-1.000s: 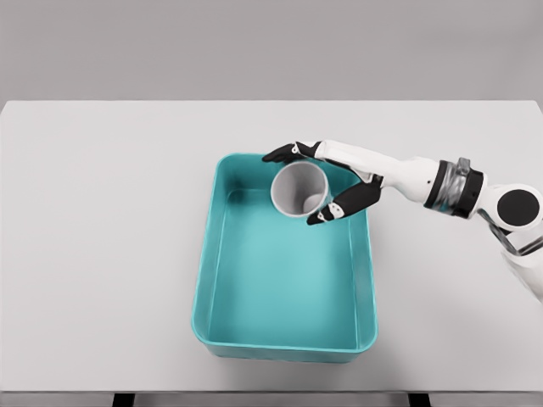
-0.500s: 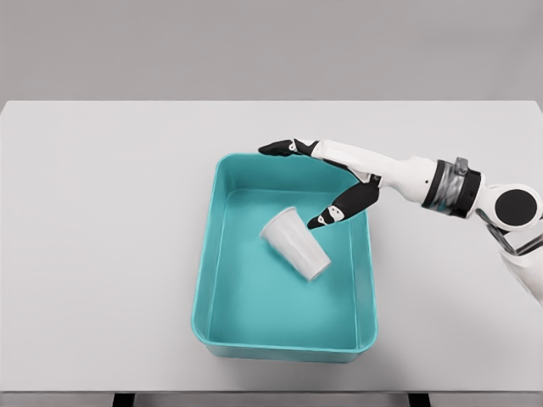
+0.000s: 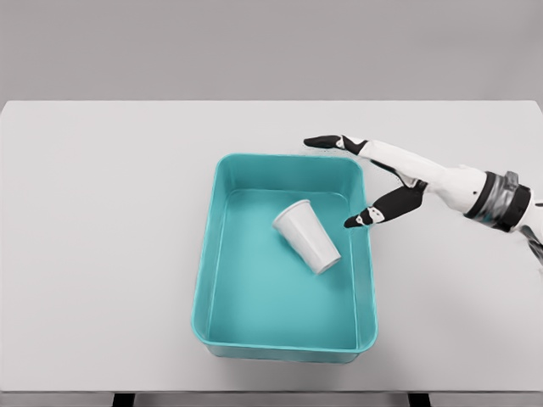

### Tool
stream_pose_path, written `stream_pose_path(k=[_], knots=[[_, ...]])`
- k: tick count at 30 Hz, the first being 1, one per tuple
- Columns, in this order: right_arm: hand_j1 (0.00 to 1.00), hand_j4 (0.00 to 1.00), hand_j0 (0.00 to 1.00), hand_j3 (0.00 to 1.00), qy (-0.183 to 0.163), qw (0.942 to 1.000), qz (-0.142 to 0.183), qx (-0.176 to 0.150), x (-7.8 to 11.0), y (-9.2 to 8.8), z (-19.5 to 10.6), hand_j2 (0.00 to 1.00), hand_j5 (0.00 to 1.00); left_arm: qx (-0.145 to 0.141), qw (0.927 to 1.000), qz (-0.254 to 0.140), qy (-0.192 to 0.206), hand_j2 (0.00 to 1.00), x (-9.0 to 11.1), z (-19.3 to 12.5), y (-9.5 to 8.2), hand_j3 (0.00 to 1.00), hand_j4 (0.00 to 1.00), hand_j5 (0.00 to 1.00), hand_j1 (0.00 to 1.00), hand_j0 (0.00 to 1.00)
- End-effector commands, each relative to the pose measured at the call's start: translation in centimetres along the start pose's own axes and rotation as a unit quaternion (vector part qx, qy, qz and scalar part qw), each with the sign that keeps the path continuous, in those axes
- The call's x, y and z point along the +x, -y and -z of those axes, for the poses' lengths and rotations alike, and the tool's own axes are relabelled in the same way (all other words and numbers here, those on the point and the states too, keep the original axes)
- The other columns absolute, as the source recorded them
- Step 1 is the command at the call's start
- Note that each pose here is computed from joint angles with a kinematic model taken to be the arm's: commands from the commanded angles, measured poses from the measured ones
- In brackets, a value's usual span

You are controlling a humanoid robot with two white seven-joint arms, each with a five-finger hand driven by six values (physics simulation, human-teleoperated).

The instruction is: Put the paper cup into the basket with your right arm

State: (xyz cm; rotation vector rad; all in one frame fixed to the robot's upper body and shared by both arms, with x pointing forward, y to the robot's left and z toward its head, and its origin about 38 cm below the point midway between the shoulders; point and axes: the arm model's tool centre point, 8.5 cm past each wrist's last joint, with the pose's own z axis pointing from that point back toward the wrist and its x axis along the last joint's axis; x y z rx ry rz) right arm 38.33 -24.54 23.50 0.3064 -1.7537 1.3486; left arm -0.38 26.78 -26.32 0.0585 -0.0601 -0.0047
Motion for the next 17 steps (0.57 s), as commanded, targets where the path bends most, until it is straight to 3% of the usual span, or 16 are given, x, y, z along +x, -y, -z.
stream_pose_path(k=[1,10,17], knots=[[1.0,1.0,1.0,1.0,0.001,0.9998,-0.011,-0.019,0.3,1.3,-0.9,1.0,1.0,-0.001,1.0,0.0,0.0,1.0,0.0,0.0,0.0,1.0,1.0,1.0,1.0,1.0],[1.0,1.0,1.0,1.0,-0.035,0.9949,0.002,-0.095,-1.0,2.1,-6.3,1.0,1.0,-0.001,1.0,0.0,0.0,1.0,0.0,0.0,0.0,1.0,1.0,1.0,1.0,1.0],[1.0,1.0,1.0,1.0,-0.038,0.994,0.004,-0.103,-1.2,2.3,-6.6,1.0,1.0,-0.001,1.0,0.001,0.0,1.0,0.0,0.0,0.0,1.0,1.0,1.0,1.0,1.0]])
